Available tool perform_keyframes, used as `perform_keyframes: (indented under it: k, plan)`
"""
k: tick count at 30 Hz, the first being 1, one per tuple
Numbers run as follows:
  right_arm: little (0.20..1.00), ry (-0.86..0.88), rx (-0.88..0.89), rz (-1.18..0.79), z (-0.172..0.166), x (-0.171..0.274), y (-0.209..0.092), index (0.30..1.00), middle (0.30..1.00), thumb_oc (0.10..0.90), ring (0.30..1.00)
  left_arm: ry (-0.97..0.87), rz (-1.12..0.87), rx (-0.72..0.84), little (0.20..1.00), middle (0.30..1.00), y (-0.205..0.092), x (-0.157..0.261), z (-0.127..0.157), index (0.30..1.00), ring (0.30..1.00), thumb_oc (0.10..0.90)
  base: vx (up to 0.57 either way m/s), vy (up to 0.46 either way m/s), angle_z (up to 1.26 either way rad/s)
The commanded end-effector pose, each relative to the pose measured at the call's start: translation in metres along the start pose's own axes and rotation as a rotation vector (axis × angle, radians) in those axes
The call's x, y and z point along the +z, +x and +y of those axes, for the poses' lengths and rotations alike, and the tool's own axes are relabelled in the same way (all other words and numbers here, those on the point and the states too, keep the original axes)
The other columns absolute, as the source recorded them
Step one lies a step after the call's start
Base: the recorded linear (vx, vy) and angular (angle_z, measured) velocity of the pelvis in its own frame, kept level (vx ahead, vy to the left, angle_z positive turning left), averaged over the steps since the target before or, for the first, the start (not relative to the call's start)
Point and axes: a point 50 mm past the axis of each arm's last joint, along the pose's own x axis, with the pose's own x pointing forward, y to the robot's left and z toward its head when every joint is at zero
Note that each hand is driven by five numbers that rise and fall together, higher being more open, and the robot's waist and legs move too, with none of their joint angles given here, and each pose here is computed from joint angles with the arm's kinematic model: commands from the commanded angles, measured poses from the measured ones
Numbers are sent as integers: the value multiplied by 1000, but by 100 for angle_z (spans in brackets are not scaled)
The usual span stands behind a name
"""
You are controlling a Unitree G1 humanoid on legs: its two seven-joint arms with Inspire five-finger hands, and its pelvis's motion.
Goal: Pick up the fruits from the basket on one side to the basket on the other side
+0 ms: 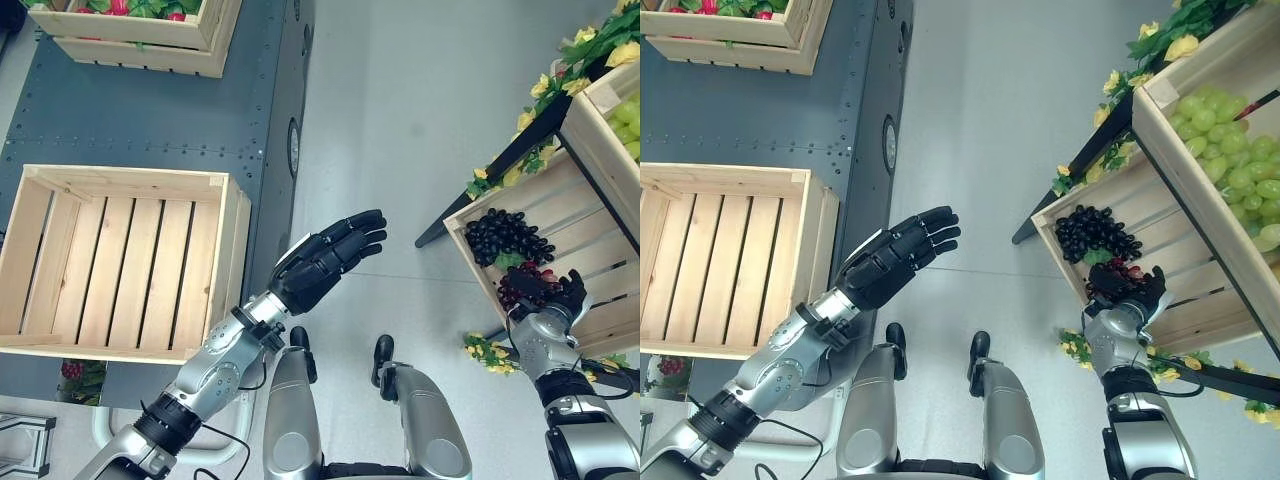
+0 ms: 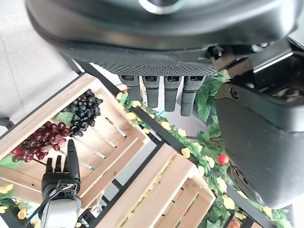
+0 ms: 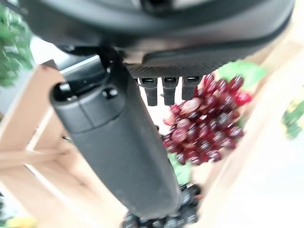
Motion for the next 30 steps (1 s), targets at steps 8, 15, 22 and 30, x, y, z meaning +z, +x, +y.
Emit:
perform_keyframes:
  k: [8, 15, 22, 30]
  plan:
    - [900, -62, 93, -67, -25, 21, 4, 900, 900, 800, 900, 18, -139, -178, 900, 900, -5, 27, -31, 900, 900, 800, 41, 23, -8]
    - [900, -148, 294, -438, 2, 56, -35, 900, 900, 800, 900, -20, -166, -110, 900, 900, -18, 16, -28, 900, 900, 800, 58, 146, -6]
    - [900, -110, 493, -610, 8, 63, -74, 900, 900, 800, 900, -57, -173, 38, 900, 900, -30, 4, -22, 900, 900, 800, -10, 203, -3]
    - [900, -143, 842, -630, 21, 34, -107, 900, 900, 800, 900, -90, -99, 183, 900, 900, -43, -24, -7, 900, 900, 800, -33, 159, 8]
